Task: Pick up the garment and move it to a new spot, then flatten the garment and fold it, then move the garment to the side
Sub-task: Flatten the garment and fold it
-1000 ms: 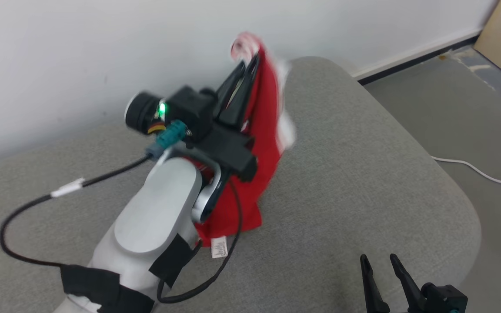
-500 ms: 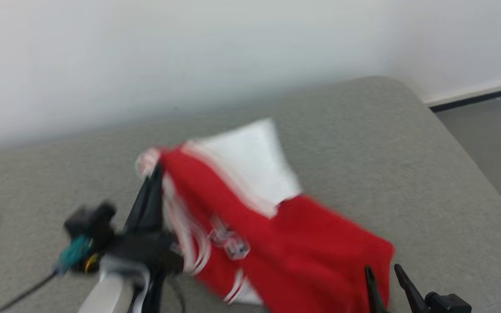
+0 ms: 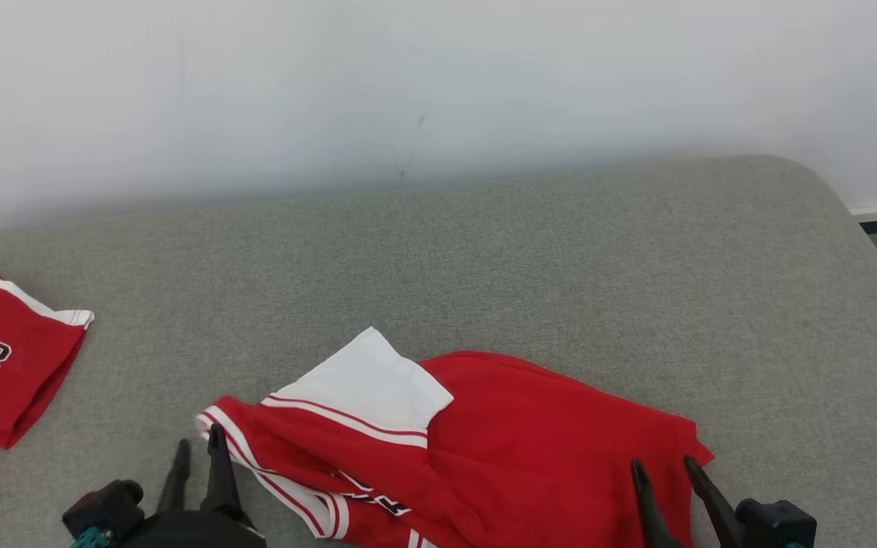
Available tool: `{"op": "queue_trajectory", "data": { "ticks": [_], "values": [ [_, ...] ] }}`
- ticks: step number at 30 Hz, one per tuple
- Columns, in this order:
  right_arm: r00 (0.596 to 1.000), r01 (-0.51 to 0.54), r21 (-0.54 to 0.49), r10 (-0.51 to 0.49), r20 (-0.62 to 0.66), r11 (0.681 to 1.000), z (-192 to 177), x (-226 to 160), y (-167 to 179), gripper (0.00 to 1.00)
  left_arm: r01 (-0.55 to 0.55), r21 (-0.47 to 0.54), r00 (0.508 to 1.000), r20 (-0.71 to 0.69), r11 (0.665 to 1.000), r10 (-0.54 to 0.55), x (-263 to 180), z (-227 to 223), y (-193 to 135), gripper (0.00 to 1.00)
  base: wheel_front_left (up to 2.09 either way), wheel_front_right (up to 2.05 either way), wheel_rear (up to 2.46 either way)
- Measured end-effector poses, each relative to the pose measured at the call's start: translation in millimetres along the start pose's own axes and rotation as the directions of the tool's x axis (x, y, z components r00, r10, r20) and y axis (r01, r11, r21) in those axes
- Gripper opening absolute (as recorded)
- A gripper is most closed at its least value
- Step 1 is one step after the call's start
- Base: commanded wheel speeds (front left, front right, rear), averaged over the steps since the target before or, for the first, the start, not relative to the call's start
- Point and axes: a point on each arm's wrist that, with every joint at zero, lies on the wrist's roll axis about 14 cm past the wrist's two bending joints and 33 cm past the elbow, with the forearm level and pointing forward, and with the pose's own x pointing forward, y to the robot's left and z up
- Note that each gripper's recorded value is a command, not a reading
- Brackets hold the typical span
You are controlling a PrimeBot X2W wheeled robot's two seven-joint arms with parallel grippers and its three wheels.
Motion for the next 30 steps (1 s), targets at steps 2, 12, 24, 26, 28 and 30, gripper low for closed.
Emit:
{"op": "queue_trajectory", "data": {
  "ticks": [2, 12, 24, 26, 28, 30],
  "values": [
    [0.999, 0.005, -0.001, -0.005, -0.046, 1.000, -6, 0, -2, 1.00, -0.013, 0.004, 1.000, 0.012, 1.000, 0.013, -4, 2, 7, 1.00, 0.00, 0.00, 0.00],
    [0.969, 0.097, -0.034, -0.102, -0.226, 0.995, -8, 4, -39, 1.00, 0.097, 0.180, 0.989, 0.094, 0.979, -0.116, -43, 21, -1, 1.00, 0.00, 0.00, 0.00],
    [0.921, 0.083, 0.000, -0.076, -0.381, 0.997, -26, 20, -30, 1.00, 0.160, 0.321, 0.972, 0.113, 0.933, -0.206, -75, 39, -5, 1.00, 0.00, 0.00, 0.00],
    [0.921, 0.078, 0.001, -0.071, -0.383, 0.997, -27, 22, -29, 1.00, 0.154, 0.322, 0.973, 0.113, 0.934, -0.199, -76, 39, -2, 1.00, 0.00, 0.00, 0.00],
    [0.919, 0.075, 0.002, -0.068, -0.389, 0.997, -28, 27, -28, 1.00, 0.141, 0.325, 0.976, 0.111, 0.935, -0.186, -78, 40, 4, 1.00, 0.00, 0.00, 0.00],
    [0.915, 0.085, 0.000, -0.078, -0.396, 0.996, -30, 30, -31, 0.99, 0.131, 0.328, 0.979, 0.108, 0.936, -0.175, -79, 40, 9, 1.00, 0.00, 0.00, 0.00]
  ]
}}
